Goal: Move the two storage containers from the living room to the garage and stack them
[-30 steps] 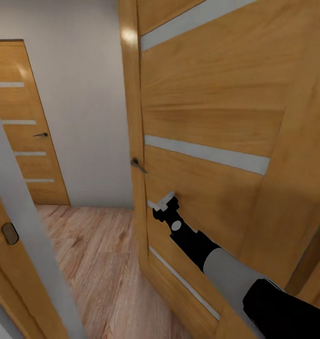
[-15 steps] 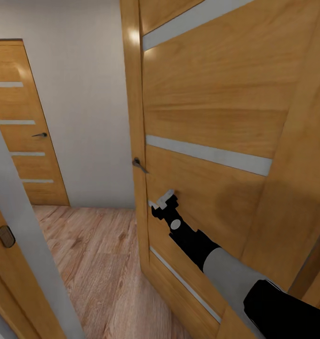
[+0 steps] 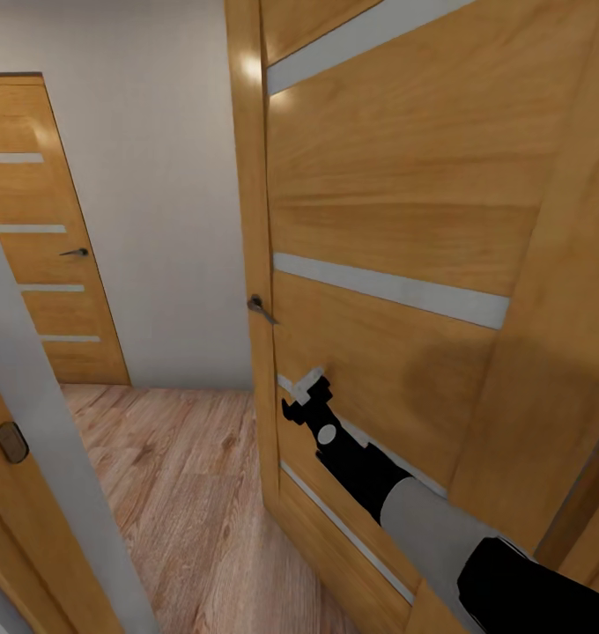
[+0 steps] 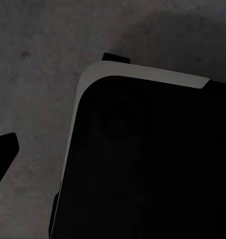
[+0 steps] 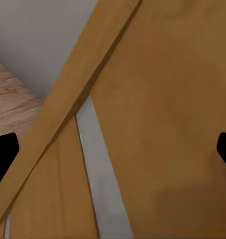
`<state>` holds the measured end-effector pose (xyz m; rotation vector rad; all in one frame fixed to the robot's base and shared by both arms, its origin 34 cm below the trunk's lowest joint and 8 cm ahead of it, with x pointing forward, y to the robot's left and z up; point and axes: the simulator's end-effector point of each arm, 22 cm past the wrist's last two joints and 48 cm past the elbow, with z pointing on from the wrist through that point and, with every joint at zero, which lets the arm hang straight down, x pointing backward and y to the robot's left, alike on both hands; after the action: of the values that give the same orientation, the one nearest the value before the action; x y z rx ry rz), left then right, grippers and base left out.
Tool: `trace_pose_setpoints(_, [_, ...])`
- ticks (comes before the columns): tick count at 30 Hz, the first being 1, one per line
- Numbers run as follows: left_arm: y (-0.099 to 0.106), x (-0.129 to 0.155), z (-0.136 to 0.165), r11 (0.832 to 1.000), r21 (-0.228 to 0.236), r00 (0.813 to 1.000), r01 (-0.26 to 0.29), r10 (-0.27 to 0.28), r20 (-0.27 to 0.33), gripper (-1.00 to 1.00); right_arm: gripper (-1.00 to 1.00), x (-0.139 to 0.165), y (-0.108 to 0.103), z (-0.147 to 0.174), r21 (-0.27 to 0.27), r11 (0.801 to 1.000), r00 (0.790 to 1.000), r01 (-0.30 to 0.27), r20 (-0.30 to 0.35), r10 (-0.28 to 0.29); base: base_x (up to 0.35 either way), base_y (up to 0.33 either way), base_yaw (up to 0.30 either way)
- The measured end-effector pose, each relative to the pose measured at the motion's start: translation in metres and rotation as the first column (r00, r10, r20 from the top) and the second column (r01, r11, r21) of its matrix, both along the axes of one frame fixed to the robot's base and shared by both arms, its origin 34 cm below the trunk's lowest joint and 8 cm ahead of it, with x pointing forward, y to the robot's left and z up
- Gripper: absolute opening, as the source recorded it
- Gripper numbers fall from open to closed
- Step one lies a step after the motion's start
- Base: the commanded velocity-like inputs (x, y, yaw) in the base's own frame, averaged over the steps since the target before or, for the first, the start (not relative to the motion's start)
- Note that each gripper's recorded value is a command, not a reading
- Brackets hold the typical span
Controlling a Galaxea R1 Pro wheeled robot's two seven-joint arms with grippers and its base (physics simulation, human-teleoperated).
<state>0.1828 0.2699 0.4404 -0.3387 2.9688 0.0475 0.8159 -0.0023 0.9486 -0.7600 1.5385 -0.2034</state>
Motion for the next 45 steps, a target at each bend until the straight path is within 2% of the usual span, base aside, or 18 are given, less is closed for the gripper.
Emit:
trace_pose_setpoints(5, [0.0, 0.0, 0.0, 1.0, 0.0, 1.0, 0.0, 0.0, 0.001, 1.0, 1.0, 0.0, -0.003, -0.003, -0.001, 1.0, 1.0, 0.009, 0.004, -0.009, 0.0, 0.0, 0.0])
trace_pose_setpoints(12, [0.0, 0.0, 0.0, 1.0, 0.0, 1.0, 0.0, 0.0, 0.001, 1.0, 1.0, 0.001, -0.002, 0.004, 0.03, 0.999, 1.0, 0.013, 0.013, -0.014, 0.0, 0.0, 0.0])
trace_pose_setpoints(19, [0.001, 0.0, 0.0, 1.0, 0.001, 1.0, -0.003, 0.003, 0.0, 1.0, 1.0, 0.004, -0.01, 0.01, 0.041, 0.998, 0.998, 0.05, 0.036, -0.052, 0.0, 0.0, 0.0])
trace_pose_setpoints(27, [0.0, 0.0, 0.0, 1.0, 0.0, 1.0, -0.001, 0.001, 0.0, 1.0, 1.0, 0.004, -0.01, 0.014, 0.047, 0.998, 0.997, 0.052, 0.054, -0.055, 0.0, 0.0, 0.0])
trace_pose_setpoints(32, [0.0, 0.0, 0.0, 1.0, 0.0, 1.0, 0.0, 0.0, 0.0, 1.0, 1.0, 0.006, -0.016, 0.015, 0.049, 0.996, 0.995, 0.077, 0.066, -0.08, 0.0, 0.0, 0.005])
trace_pose_setpoints(38, [0.0, 0.0, 0.0, 1.0, 0.0, 1.0, 0.0, 0.0, 0.0, 1.0, 1.0, 0.008, -0.023, 0.017, 0.047, 0.993, 0.99, 0.108, 0.081, -0.112, 0.0, 0.0, 0.178])
trace_pose_setpoints(45, [0.0, 0.0, 0.0, 1.0, 0.0, 1.0, 0.0, 0.0, 0.001, 1.0, 1.0, 0.008, -0.024, 0.019, 0.05, 0.993, 0.99, 0.109, 0.087, -0.113, 0.0, 0.0, 0.154])
